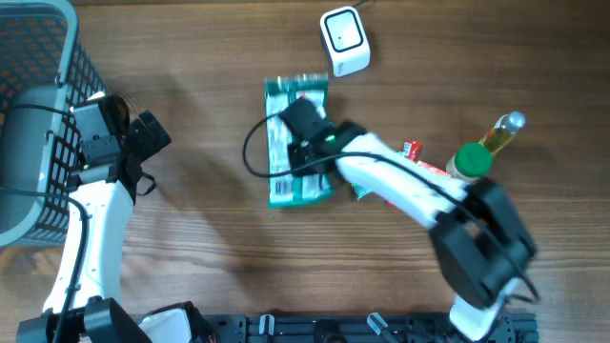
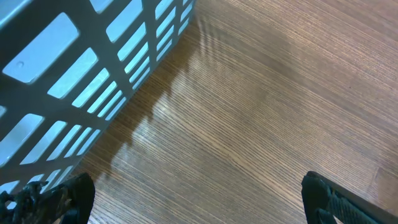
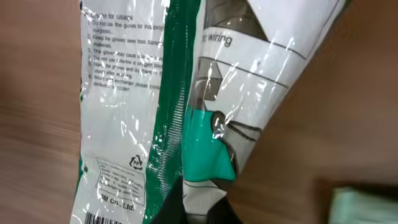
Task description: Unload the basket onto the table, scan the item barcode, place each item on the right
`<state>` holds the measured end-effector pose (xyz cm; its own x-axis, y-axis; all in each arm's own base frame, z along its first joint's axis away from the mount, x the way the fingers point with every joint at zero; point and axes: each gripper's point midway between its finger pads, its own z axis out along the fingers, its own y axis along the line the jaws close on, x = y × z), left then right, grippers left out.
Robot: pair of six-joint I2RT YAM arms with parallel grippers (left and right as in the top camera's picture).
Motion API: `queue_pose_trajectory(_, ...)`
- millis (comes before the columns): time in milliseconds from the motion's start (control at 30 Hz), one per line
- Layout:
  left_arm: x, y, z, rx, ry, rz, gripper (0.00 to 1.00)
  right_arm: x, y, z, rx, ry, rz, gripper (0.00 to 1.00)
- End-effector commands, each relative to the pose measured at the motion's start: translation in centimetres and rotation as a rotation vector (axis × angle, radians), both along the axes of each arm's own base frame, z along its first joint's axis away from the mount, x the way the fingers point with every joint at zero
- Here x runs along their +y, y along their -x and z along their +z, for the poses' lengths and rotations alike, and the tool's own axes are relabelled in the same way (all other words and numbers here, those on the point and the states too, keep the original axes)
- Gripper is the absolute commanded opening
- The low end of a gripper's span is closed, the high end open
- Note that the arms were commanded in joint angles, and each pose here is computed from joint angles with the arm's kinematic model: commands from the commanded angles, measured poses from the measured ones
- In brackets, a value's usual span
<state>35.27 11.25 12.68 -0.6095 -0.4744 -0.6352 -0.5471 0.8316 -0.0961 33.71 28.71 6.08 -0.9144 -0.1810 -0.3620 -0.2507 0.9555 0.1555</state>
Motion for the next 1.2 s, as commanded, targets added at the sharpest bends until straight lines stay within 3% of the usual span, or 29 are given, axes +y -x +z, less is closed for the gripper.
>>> queue_pose_trajectory(0, 0.1, -0.3, 0.7, -0.017, -0.009, -0.010, 1.00, 0.9, -0.3, 6.6, -0.198, -0.016, 0.304, 0.04)
queue_pose_trajectory(67, 0.1, -0.3, 0.7, -0.017, -0.009, -0.010, 1.00, 2.3, 1.6, 5.5, -0.177, -0.026, 0.528, 0.04)
queue_pose_trajectory(333, 0.1, -0.3, 0.7, -0.017, -0.009, -0.011, 1.00, 3.7, 2.7, -4.0, -0.063, 0.036, 0.668, 0.07)
queue_pose_trajectory(400, 0.1, -0.3, 0.7, -0.017, -0.009, -0.011, 1.00, 4.0, 2.4, -4.1, -0.074, 0.032, 0.667, 0.52)
queue_pose_trajectory(500, 0.1, -0.3, 0.7, -0.017, -0.009, -0.010, 1.00, 4.6, 1.6, -1.8, -0.093, -0.007, 0.603, 0.63)
queue_pose_trajectory(600, 0.1, -0.3, 0.7, -0.017, -0.009, -0.011, 1.00, 4.1, 2.1, 0.6, -0.042, -0.045, 0.469, 0.62)
queue_pose_trajectory(767, 0.1, -0.3, 0.7, -0.017, -0.009, -0.011, 1.00, 1.4, 5.2, -2.7, 0.108, 0.029, 0.445, 0.62)
queue_pose_trajectory(933, 0.1, -0.3, 0.7, -0.017, -0.009, -0.011, 1.00, 0.5, 7.0, -5.5, 0.156, 0.013, 0.429, 0.59)
queue_pose_trajectory(1100, 0.1, -0.3, 0.7, -0.017, -0.009, -0.010, 1.00, 1.6, 7.7, -4.4, 0.199, -0.053, 0.435, 0.70)
queue_pose_trajectory(1167, 0.1, -0.3, 0.7, -0.017, -0.009, -0.011, 1.00, 1.5, 8.0, -3.4, 0.268, -0.060, 0.327, 0.73)
